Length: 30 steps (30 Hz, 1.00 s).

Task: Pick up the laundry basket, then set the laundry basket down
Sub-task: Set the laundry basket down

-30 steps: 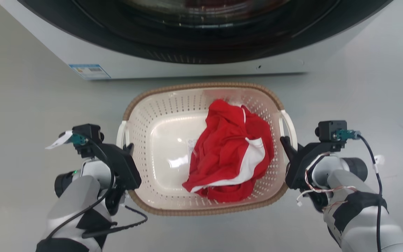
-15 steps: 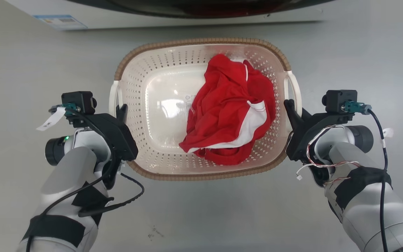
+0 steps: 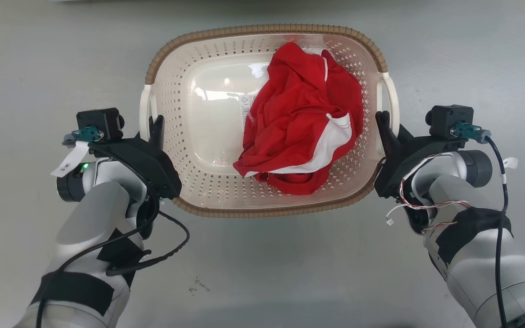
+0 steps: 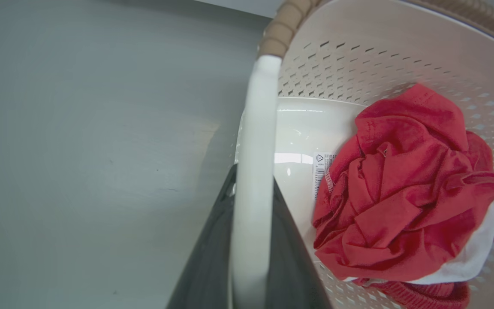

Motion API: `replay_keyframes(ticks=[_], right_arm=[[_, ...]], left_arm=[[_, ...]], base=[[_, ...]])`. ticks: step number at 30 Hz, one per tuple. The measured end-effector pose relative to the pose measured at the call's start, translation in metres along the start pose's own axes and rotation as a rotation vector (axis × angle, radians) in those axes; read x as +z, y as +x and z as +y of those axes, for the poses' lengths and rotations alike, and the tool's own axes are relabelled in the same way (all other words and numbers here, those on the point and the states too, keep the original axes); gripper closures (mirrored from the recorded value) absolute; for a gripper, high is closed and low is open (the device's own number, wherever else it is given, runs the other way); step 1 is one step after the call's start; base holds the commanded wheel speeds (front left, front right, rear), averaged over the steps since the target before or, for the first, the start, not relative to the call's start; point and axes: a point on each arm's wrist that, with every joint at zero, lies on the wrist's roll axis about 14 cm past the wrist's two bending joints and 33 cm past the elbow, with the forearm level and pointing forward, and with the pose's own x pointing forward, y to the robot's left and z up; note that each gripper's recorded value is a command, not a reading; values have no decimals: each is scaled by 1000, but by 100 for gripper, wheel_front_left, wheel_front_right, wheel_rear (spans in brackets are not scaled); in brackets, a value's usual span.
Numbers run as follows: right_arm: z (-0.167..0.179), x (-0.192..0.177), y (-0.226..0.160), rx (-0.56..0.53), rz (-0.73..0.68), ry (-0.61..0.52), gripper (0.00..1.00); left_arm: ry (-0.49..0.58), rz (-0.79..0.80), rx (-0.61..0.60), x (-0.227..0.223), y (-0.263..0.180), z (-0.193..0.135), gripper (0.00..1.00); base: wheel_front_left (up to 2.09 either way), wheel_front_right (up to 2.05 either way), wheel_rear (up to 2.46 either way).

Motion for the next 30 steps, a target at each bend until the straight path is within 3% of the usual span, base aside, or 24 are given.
replay_keyframes(ticks=[24, 25, 26, 27, 30], right_arm=[[-3, -3, 0, -6, 0, -8, 100], [-3, -3, 0, -5, 1, -8, 66], [-3, -3, 0, -3, 1, -12, 52], [-3, -3, 0, -3, -1, -13, 0], [-10, -2, -1, -16, -5, -24, 0]], left_arm=[[-1, 16, -10, -4, 3, -4, 100], [-3, 18, -10, -4, 3, -4, 100], [-4, 20, -10, -4, 3, -4, 56], [-9, 23, -14, -5, 2, -4, 0], [-17, 22, 8, -2, 1, 6, 0]], base=[[0, 0, 0], [0, 0, 0], [0, 0, 0], [0, 0, 0], [0, 0, 0]])
